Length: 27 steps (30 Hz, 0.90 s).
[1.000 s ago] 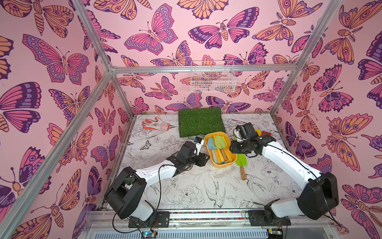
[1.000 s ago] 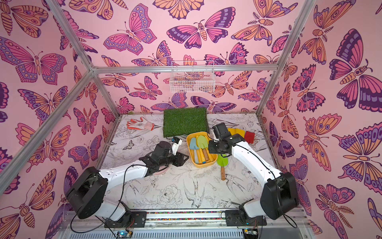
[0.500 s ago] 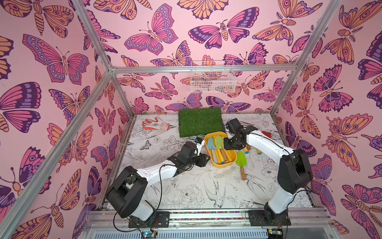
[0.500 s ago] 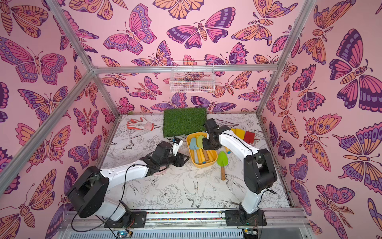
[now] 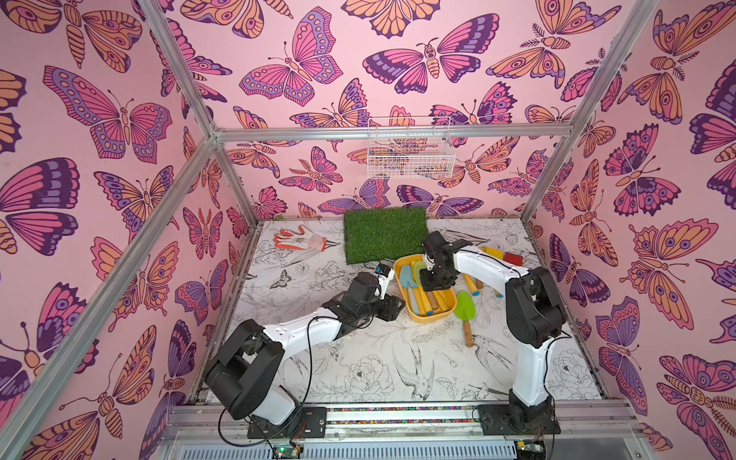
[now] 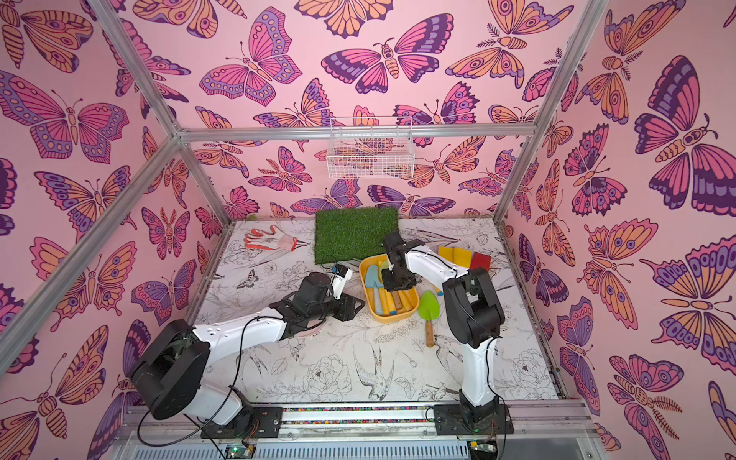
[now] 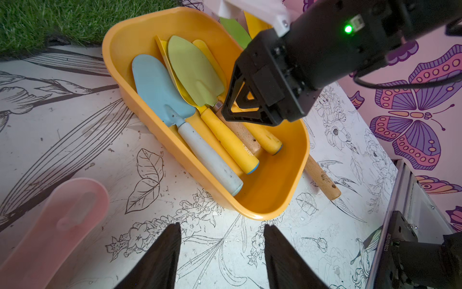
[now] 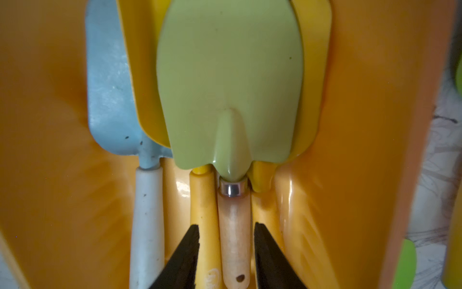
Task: Take the shovel out of the storage box
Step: Pick up the shovel from the storage box.
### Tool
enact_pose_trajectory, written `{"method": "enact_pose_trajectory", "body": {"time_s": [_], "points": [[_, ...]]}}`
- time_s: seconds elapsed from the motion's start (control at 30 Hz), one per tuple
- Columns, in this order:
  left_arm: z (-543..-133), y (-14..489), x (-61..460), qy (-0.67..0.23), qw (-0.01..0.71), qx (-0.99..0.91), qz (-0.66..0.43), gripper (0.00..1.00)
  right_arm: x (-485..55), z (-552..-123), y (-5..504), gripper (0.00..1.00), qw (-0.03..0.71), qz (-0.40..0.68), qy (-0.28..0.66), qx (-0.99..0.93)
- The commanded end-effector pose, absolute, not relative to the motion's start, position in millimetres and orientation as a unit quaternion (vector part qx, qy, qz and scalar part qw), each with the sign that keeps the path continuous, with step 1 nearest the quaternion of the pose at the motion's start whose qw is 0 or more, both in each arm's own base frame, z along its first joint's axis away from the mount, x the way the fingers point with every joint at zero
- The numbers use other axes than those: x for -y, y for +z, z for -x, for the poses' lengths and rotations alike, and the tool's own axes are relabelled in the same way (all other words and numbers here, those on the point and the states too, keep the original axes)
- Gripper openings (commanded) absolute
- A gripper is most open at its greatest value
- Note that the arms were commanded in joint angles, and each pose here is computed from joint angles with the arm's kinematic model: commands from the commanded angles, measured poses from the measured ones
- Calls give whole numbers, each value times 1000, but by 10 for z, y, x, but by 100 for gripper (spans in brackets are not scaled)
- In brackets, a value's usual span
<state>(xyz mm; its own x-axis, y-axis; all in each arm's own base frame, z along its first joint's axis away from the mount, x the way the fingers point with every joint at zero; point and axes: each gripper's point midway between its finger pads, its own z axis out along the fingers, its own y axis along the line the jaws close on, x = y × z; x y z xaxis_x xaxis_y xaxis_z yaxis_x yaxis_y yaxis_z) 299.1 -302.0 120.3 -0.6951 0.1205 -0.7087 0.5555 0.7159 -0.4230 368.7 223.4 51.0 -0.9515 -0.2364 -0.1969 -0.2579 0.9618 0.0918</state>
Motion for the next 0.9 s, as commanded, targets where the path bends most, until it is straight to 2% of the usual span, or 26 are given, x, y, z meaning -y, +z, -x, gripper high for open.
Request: {"method": "enact_pose_trajectory", "body": {"time_s": [0.0,0.47,0.67,0.8,0.87], "points": [[-2983,1198,3041,-321,334,-863,-203,59,-2225,-3738,488,40,92,140,36,-985],[-2981,1192,3034,-319,335,-863,-203,59,-2235,-3772,191,34,64,136,22,-988],[-2974,1213,3033,-321,337,-862,-204,59,-2152,-3704,166,36,57,121,9,-991],[-2969,1235,3032,-322,338,-860,-204,59,-2110,-3671,105,30,50,123,-1,-991],[-2968,1242,3027,-322,339,-860,-203,59,-2107,-3654,68,30,43,122,-2,-992]]}}
